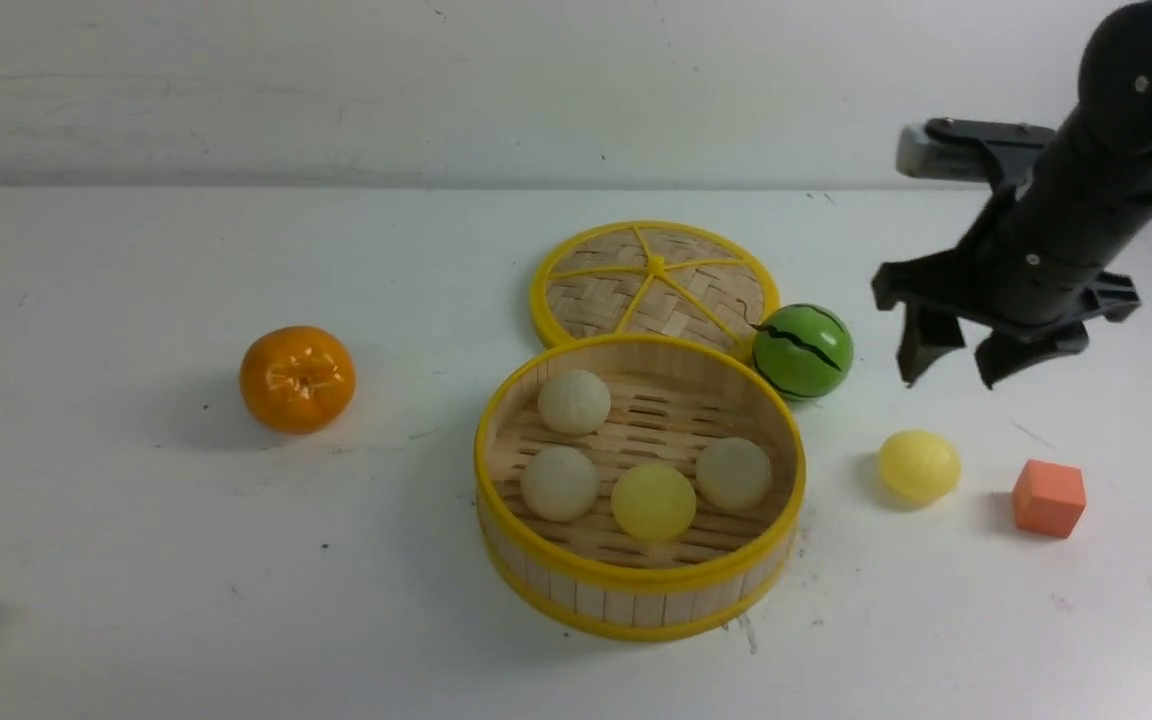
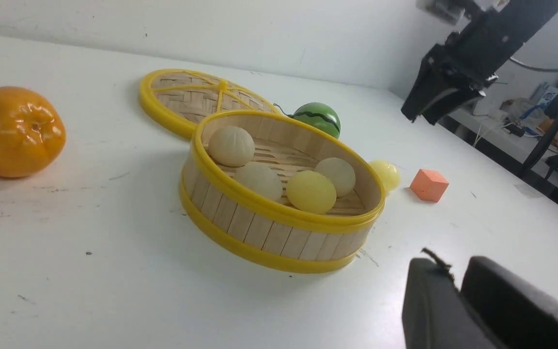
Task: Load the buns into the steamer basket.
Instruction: Use the right arm to grab a steamed stuffed bun
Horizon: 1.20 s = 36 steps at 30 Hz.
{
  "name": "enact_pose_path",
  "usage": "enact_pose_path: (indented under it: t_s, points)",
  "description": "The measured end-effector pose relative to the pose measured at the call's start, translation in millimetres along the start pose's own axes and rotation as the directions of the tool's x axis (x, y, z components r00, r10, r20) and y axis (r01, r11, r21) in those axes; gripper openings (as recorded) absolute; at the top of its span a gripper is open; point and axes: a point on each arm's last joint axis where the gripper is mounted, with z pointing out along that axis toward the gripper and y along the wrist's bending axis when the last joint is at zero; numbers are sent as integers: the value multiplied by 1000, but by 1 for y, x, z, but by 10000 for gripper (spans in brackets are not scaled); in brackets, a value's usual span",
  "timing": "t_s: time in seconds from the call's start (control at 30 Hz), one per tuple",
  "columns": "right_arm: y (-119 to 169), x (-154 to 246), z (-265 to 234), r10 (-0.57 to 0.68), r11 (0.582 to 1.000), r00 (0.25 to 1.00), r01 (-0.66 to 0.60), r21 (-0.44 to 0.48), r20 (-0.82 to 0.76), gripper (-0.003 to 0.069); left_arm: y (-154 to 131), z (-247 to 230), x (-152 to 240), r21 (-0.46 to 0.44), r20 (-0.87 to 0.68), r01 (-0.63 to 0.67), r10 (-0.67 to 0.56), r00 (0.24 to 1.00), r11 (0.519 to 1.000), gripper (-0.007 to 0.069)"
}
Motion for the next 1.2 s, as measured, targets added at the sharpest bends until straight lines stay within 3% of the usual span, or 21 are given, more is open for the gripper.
enact_pose_path:
  t_s: [0.23, 1.03, 1.2]
  points:
    - [-10, -4, 48, 30, 1000, 999, -30, 6, -37, 268, 0, 0, 0, 0, 0, 0, 0, 1000, 1000, 100]
    - [-13, -5, 77, 41, 999, 998, -41, 5, -47, 238, 0, 0, 0, 0, 0, 1, -1, 1000, 1000, 103]
    - [-13, -6, 77, 33, 999, 999, -33, 4, -42, 141, 0, 0, 0, 0, 0, 1, -1, 1000, 1000, 106]
